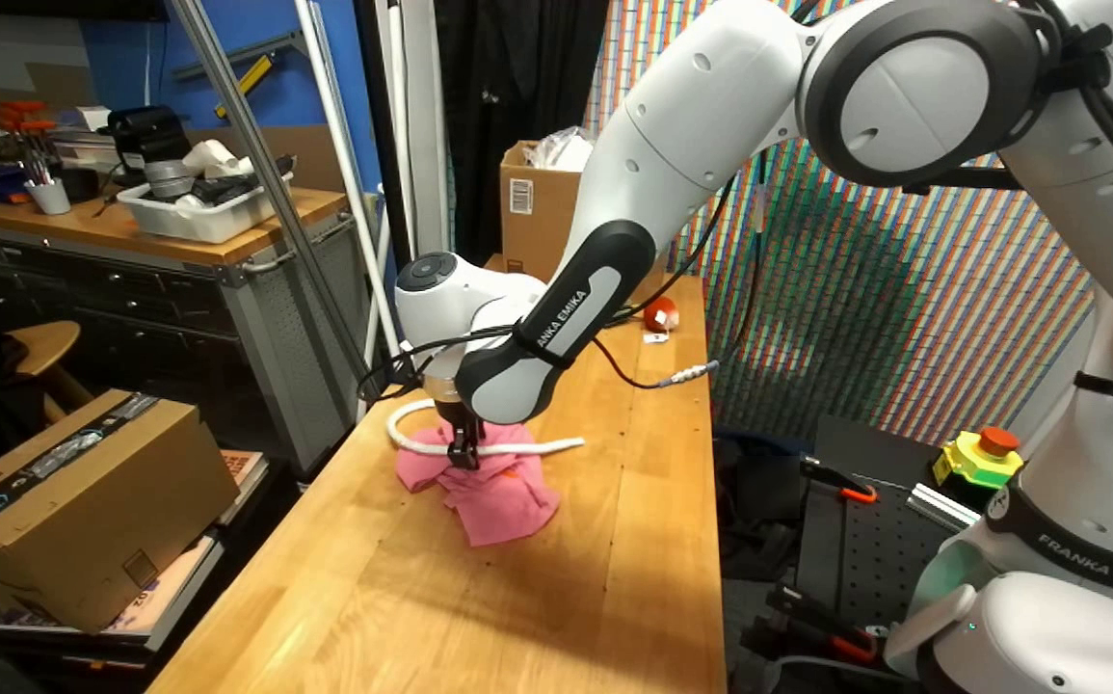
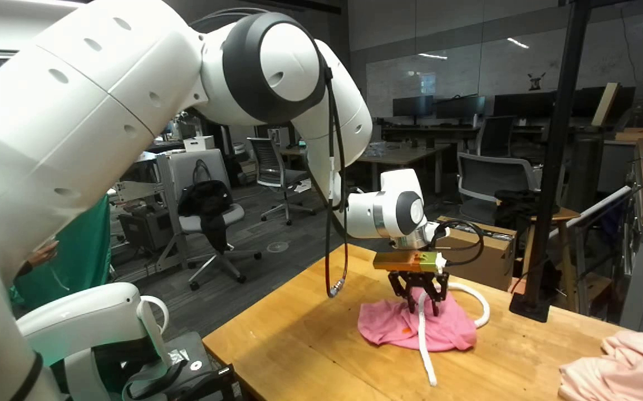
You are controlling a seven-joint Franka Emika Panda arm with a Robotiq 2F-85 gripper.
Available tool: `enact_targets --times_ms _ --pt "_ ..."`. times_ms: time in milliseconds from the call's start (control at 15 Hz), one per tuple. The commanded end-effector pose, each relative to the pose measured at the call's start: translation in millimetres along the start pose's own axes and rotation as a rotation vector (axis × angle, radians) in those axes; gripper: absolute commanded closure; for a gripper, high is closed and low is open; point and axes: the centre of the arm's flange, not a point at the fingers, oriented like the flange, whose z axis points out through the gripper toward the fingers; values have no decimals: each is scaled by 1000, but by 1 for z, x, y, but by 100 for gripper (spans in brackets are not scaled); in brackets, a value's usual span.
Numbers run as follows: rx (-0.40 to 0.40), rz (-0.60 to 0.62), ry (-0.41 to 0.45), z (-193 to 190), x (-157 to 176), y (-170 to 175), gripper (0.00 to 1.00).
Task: Move all the objects in the middle of the table to the right
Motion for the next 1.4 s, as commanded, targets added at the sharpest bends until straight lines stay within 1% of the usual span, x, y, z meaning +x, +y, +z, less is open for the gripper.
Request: enact_targets --times_ms 0,200,333,467,733,1000,1333 --pt "13 13 8 -2 8 10 73" --pt "10 14 11 -7 6 14 93" --pt "14 10 14 -14 7 17 97" --pt "33 -9 13 -25 6 20 94" --pt "55 -65 22 -60 6 27 94" --pt "48 -140 46 -111 2 31 94" --pt "110 -276 86 -181 -3 32 94"
